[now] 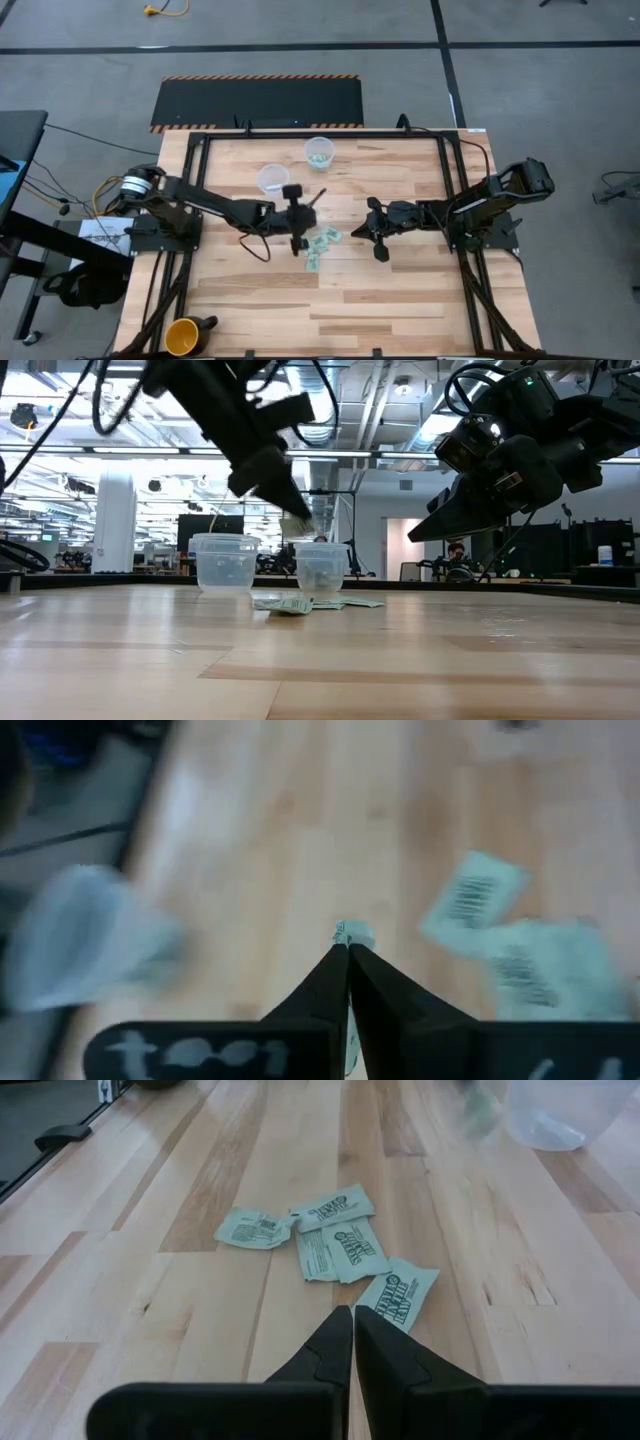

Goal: Pick and place items into bin
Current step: Put the stevia packet into the bottom transparent bin

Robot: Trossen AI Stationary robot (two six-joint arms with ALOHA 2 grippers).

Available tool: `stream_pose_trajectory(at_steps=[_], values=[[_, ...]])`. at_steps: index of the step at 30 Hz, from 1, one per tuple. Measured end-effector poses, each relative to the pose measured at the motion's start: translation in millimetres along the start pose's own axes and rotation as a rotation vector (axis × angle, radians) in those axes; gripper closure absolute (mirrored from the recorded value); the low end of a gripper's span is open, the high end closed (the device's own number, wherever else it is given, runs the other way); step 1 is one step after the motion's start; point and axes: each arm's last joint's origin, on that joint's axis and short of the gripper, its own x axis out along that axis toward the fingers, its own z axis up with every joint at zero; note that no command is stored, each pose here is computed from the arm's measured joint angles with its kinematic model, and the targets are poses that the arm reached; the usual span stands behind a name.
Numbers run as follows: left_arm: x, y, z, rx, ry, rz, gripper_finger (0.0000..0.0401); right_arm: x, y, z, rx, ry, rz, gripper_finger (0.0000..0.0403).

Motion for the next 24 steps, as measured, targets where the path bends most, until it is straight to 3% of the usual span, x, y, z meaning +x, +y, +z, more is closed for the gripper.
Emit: stream_pose_trajectory(at_steps=[5, 9, 16, 20, 24], values=[[-31, 24, 1, -0.008, 0.038, 0.202, 0.0401, 0, 0, 0, -0.001, 0.000, 0.000, 0.0393], [-54, 46, -4, -0.043, 0.074, 0.254, 0.0401, 0, 0, 0, -0.001, 0.001, 0.000, 0.0393], [-75, 84, -24, -0.092, 0.196, 0.093, 0.0401, 0, 0, 0, -0.001, 0.001, 0.000, 0.0393], [-72, 103, -35, -0.138, 0.258, 0.000, 0.0401, 0, 0, 0, -0.001, 0.001, 0.000, 0.0393], [-64, 114, -39, -0.107, 0.273, -0.045, 0.0401, 0, 0, 0, -0.001, 0.001, 0.000, 0.0393]])
